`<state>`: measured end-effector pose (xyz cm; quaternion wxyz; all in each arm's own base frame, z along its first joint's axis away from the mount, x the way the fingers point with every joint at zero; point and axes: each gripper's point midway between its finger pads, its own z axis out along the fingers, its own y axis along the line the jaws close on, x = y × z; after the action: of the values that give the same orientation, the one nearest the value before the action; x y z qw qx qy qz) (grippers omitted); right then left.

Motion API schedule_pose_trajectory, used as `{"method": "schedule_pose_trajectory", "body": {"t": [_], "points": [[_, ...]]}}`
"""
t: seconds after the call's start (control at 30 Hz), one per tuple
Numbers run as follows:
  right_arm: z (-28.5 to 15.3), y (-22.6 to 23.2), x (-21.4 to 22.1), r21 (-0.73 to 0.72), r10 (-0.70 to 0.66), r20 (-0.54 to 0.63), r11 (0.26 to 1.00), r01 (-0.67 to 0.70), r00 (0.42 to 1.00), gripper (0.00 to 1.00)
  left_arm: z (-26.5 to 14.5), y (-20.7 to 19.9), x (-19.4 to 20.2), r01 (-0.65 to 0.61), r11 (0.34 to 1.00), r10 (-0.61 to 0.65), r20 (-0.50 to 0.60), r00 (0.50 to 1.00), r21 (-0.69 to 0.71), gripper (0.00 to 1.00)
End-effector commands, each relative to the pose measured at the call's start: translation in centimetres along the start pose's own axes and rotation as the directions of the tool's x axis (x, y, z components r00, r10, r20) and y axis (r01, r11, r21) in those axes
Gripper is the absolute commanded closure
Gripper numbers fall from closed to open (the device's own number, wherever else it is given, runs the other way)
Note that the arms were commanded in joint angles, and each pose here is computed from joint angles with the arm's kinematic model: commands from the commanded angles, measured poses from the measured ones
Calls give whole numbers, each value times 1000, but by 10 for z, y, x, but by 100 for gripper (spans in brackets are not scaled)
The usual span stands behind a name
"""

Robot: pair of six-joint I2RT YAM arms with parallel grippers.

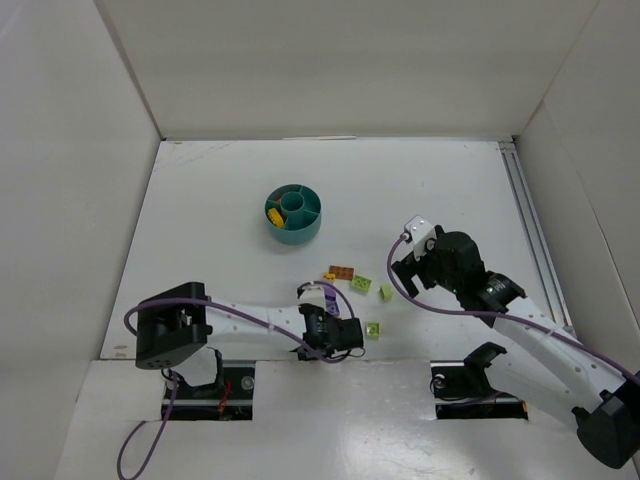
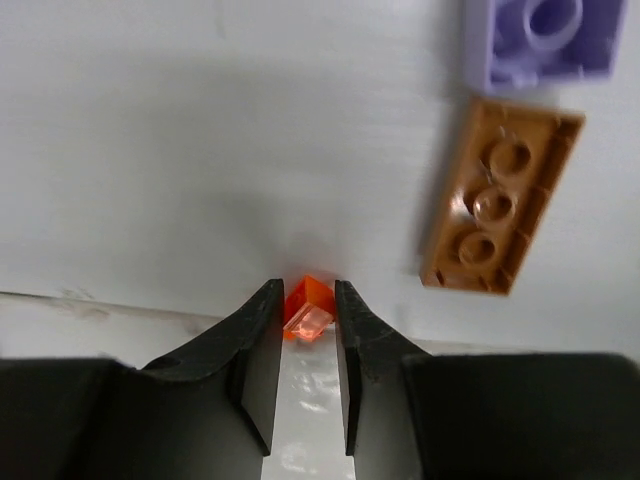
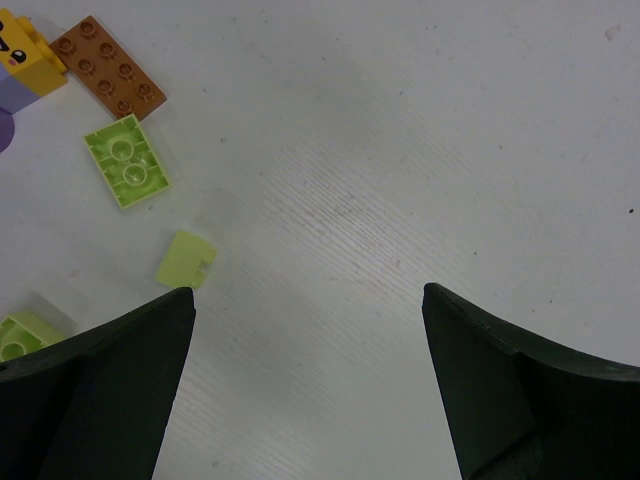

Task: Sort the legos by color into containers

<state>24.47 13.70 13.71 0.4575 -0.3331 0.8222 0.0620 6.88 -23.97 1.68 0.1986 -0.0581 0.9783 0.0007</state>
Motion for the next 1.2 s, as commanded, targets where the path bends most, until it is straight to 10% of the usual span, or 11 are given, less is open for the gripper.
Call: {"method": "schedule_pose_trajectory", "body": {"t": [0.0,0.3,0.7,1.17], "points": [[-3,-4,-16,8,1,71,1000,-1,997,0,-10,21,-38,43,995,-34,97,995,-88,90],[-7,-7,-20,23,1,88,1000,-3,996,0,-43,17,-146,154,986,-164,306,938,58,90],[-7,-32,-34,126,16,106,992,-30,994,0,-86,64,-362,262,945,-328,585,742,198,91],[6,-68,-60,222,30,90,974,-49,995,0,-21,57,-444,179,978,-206,558,804,103,91]]}}
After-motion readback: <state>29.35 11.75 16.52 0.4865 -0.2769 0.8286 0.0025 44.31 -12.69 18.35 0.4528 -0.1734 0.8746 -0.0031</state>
